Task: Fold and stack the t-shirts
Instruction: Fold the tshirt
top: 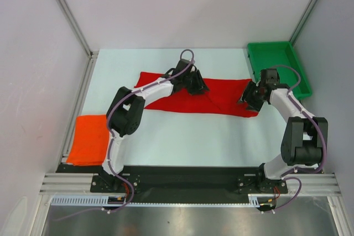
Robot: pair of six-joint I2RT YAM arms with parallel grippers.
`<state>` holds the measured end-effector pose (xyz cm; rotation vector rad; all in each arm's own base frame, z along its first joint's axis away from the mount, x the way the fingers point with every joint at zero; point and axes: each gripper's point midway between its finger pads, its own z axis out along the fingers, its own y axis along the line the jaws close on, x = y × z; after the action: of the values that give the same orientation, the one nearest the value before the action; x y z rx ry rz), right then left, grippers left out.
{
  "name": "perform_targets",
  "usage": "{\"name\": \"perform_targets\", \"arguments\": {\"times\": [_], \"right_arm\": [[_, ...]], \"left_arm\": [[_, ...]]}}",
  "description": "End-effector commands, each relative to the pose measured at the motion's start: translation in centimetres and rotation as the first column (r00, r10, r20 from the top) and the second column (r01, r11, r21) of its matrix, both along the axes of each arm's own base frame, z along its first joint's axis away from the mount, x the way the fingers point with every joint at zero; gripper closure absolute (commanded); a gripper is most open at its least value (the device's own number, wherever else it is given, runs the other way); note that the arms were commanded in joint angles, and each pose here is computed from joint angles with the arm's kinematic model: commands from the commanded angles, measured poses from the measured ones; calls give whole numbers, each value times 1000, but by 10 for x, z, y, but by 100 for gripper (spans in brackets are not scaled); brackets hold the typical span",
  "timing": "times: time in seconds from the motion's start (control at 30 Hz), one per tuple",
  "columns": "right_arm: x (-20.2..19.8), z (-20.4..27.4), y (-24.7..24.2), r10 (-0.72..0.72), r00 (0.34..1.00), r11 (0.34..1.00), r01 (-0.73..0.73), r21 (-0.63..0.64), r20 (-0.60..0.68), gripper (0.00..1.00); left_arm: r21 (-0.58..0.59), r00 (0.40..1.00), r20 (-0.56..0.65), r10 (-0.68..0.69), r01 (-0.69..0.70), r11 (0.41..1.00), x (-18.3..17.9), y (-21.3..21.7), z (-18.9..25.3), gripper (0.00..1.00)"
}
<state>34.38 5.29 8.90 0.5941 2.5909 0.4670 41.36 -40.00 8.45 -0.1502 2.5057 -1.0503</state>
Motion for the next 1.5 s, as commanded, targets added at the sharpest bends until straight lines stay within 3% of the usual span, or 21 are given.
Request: {"name": "perform_targets", "arguments": {"times": [0.0,0.47,0.67,0.97,1.33,1.47], "right_arm": [[19,17,-2,-15,998,1000,15,0,62,41],[9,24,-5,-9,997,1000,10,-15,81,41],[7,25,-6,-9,997,1000,10,-11,83,41],[5,22,-6,-5,997,1000,6,-11,76,41],[11,18,-8,-11,997,1000,12,-21,72,41],[13,15,-9,-17,998,1000,18,-19,68,41]], "left_arm": [[-34,998,28,-64,65,997,-7,-6,26,60],[-85,992,-124,7,-17,996,-13,-31,-15,56],[-106,996,-87,3,-12,994,0,-40,-15,55],[-144,996,-86,-2,-10,990,6,-50,-14,66],[-123,998,-47,36,-42,992,27,-33,-12,99],[-114,998,-38,46,-50,992,31,-27,-11,100]]}}
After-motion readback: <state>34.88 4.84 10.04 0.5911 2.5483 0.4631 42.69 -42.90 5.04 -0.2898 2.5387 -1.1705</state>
